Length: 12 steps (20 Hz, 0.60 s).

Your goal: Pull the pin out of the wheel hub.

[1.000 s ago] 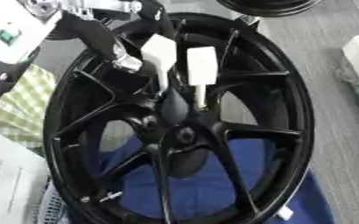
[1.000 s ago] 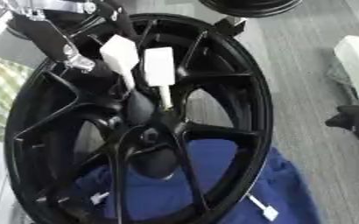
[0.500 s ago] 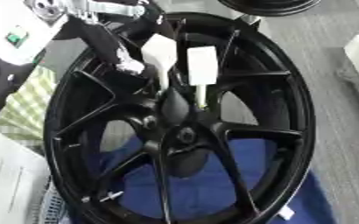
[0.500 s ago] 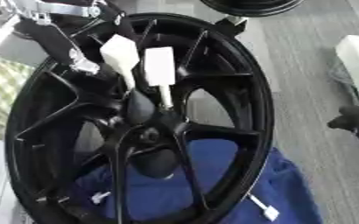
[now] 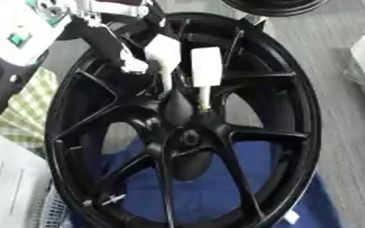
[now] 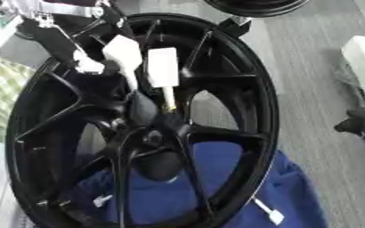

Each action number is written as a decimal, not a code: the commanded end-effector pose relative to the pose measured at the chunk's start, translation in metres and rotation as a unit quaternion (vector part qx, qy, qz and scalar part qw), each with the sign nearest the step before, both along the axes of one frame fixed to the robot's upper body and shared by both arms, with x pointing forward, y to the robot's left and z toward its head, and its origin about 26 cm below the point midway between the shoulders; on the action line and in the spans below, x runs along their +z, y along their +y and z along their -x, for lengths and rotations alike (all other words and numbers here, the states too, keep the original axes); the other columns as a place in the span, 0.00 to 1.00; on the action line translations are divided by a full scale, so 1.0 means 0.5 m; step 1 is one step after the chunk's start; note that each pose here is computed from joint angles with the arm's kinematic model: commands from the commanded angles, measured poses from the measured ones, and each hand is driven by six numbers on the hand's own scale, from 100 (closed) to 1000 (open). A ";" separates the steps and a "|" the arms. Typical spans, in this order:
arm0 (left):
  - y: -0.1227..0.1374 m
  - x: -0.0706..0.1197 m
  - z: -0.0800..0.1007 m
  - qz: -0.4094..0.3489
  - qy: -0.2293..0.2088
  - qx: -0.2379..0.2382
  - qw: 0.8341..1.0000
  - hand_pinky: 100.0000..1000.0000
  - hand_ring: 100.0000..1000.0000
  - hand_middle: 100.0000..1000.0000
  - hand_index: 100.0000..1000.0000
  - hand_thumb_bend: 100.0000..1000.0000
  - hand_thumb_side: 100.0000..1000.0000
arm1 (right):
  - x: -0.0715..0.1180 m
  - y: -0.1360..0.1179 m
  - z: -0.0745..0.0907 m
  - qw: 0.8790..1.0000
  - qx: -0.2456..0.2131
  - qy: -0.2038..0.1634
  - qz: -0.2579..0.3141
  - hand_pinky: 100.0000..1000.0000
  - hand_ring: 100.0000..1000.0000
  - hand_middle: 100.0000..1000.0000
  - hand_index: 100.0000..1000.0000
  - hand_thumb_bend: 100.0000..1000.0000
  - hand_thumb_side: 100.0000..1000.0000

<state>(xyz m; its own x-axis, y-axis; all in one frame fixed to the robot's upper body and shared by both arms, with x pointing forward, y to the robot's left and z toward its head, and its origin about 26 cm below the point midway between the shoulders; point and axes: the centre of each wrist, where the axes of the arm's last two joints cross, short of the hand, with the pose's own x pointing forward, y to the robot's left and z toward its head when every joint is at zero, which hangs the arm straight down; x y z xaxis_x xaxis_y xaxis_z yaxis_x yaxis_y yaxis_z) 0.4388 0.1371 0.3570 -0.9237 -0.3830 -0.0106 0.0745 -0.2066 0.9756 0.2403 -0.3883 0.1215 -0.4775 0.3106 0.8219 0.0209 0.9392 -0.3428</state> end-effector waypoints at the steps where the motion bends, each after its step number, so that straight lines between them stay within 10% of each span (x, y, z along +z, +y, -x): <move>1: 0.007 0.029 0.005 -0.070 -0.015 -0.061 0.996 0.75 0.54 0.42 0.56 0.07 0.24 | 0.008 -0.006 0.003 1.000 -0.006 -0.004 0.006 0.82 0.66 0.55 0.73 0.00 0.66; 12: 0.030 0.057 0.015 -0.019 0.005 -0.056 0.998 0.73 0.48 0.35 0.38 0.01 0.17 | 0.006 -0.009 0.006 1.000 -0.008 -0.002 0.003 0.82 0.66 0.55 0.73 0.00 0.66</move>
<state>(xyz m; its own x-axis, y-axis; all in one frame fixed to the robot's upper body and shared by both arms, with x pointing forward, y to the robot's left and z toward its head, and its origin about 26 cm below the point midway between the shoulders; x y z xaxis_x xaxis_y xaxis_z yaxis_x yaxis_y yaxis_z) 0.4373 0.1437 0.3667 -0.9282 -0.3617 0.0869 0.1424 -0.1297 0.9813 0.2386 -0.3907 0.1192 -0.4668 0.3131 0.8270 0.0284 0.9400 -0.3399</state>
